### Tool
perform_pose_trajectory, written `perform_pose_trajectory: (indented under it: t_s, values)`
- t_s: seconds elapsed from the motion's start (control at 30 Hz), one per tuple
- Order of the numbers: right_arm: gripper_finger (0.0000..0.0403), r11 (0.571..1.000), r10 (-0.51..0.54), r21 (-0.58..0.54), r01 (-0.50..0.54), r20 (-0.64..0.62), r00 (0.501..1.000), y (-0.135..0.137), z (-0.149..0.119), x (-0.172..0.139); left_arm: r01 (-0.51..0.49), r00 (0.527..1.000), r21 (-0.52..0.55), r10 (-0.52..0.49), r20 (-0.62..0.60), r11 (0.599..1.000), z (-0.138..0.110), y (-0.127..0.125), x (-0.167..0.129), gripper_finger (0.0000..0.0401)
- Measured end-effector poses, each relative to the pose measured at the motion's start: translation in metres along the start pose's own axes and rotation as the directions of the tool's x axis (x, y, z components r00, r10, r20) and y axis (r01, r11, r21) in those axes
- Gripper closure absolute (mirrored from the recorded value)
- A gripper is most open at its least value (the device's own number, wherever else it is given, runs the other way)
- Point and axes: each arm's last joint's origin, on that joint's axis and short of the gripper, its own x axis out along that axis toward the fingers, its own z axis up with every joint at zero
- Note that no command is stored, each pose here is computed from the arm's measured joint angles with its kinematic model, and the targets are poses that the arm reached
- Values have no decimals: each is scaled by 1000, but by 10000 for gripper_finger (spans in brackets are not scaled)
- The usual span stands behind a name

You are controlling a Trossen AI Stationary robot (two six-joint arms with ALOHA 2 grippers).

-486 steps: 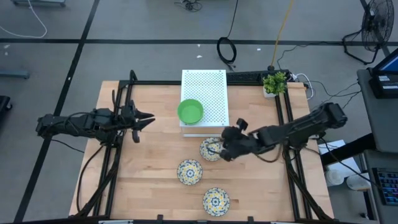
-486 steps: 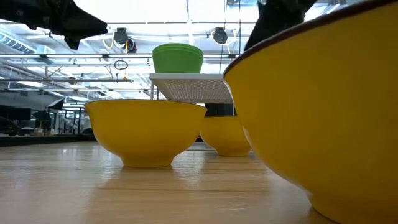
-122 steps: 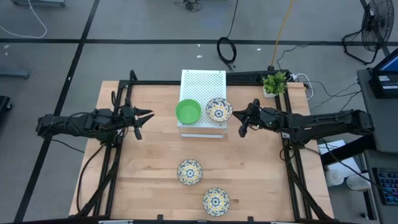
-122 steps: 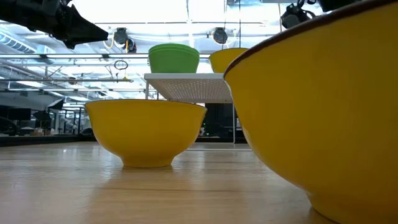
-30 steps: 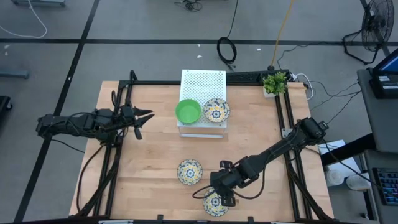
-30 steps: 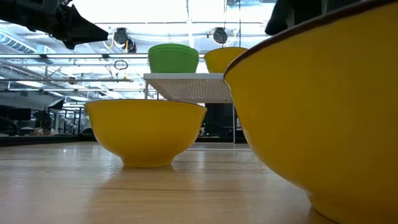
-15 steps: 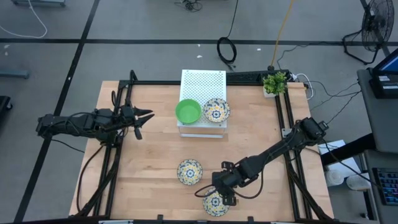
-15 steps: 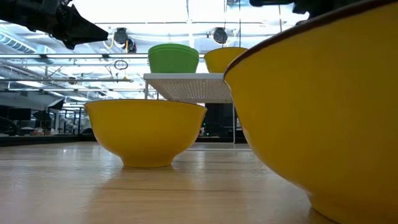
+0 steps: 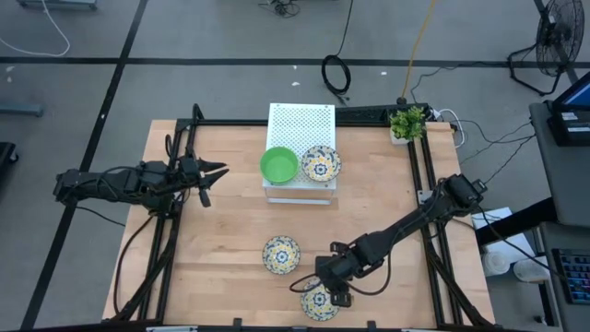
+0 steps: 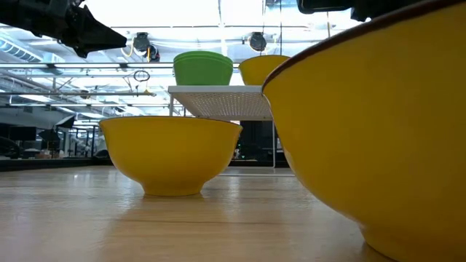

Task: Pick & Place Mini bowls
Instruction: Stack the bottom white bowl on the shelf

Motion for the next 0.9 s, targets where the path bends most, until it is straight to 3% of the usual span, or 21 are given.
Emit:
perform_pose_trajectory:
  t_s: [0.7,0.9]
  values:
    - [239,1000,-17,-19,17,-20,1000,-2,-1,12,0,1000,0,0,0,1000,0,0,0,316]
    - [270,1000,-19,-24,18,-22,1000,-3,-1,12,0,1000,0,0,0,1000,0,0,0,316]
